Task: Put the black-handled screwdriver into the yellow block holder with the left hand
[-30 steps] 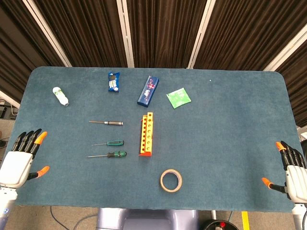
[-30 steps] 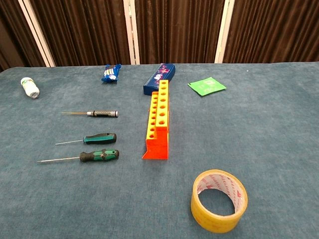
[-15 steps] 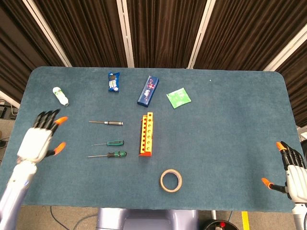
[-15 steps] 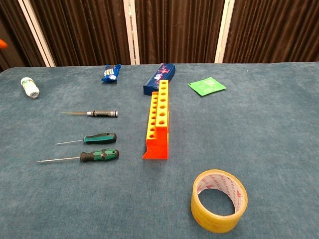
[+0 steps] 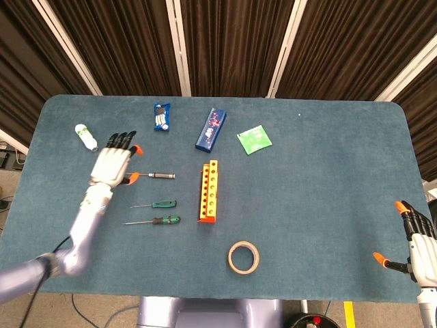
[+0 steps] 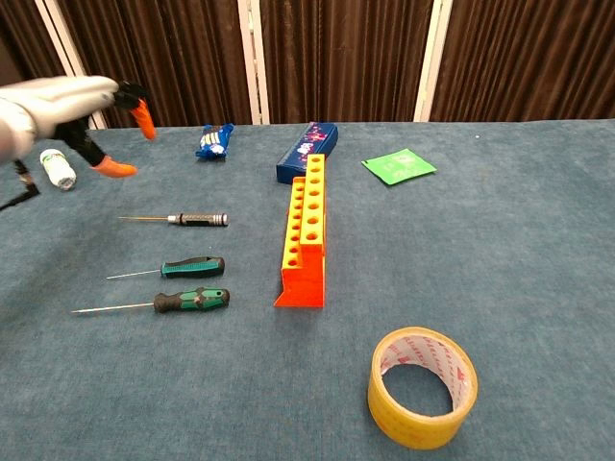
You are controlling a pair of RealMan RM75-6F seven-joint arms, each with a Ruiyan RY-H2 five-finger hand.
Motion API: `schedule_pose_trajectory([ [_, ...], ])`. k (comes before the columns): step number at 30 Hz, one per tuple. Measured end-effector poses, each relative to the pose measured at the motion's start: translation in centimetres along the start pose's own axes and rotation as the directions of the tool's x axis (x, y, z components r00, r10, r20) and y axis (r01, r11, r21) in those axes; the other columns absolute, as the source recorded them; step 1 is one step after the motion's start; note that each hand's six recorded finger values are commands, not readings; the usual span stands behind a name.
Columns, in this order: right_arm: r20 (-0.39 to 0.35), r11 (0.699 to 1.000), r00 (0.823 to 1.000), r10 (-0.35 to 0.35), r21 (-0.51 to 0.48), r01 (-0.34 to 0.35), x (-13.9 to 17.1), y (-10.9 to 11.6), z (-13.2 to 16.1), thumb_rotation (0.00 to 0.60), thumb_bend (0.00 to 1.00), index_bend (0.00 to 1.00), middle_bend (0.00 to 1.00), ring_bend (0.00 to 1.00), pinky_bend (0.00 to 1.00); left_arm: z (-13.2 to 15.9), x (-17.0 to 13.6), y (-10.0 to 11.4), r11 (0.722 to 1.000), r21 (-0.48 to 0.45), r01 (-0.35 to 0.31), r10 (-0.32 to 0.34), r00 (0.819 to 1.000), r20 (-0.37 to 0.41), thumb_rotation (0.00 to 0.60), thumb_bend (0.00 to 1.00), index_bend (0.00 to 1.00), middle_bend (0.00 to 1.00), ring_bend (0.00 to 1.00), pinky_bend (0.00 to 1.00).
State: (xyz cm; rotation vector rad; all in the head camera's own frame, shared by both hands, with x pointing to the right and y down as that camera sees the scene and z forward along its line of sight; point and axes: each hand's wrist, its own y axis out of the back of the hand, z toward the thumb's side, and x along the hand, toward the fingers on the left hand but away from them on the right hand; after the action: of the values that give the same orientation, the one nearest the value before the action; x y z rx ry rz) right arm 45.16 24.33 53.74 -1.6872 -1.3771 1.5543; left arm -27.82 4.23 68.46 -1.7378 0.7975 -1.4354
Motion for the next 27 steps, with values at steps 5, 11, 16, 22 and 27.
schedule_pose_trajectory([
  [5,0.010,1.000,1.000,0.002,-0.016,-0.002,-0.1,0.1,-0.1,0.600,0.02,0.00,0.00,0.00,0.00,1.3,2.4,-2.0,0.999,0.007,0.039,-0.038,0.999,-0.017,0.600,0.28,0.43,0.00,0.00,0.00],
  [11,0.006,1.000,1.000,0.001,-0.030,0.000,-0.2,0.1,0.0,0.600,0.02,0.00,0.00,0.00,0.00,2.4,3.8,-3.9,0.997,0.028,0.075,-0.074,0.997,-0.021,0.600,0.28,0.44,0.00,0.00,0.00],
  [16,0.006,0.999,1.000,0.003,-0.035,-0.003,-0.2,0.0,0.0,0.600,0.02,0.00,0.00,0.00,0.00,3.0,4.3,-5.1,0.994,0.041,0.097,-0.097,0.995,-0.014,0.600,0.28,0.45,0.00,0.00,0.00],
  [22,0.004,0.999,1.000,0.005,-0.036,-0.005,-0.3,-0.1,0.1,0.600,0.02,0.00,0.00,0.00,0.00,3.8,4.7,-6.0,0.993,0.032,0.110,-0.110,0.994,-0.008,0.600,0.28,0.45,0.00,0.00,0.00],
  [27,0.000,0.999,1.000,0.005,-0.042,-0.005,-0.3,-0.1,0.2,0.600,0.02,0.00,0.00,0.00,0.00,4.8,5.3,-6.3,0.993,0.035,0.115,-0.115,0.993,0.001,0.600,0.28,0.46,0.00,0.00,0.00],
])
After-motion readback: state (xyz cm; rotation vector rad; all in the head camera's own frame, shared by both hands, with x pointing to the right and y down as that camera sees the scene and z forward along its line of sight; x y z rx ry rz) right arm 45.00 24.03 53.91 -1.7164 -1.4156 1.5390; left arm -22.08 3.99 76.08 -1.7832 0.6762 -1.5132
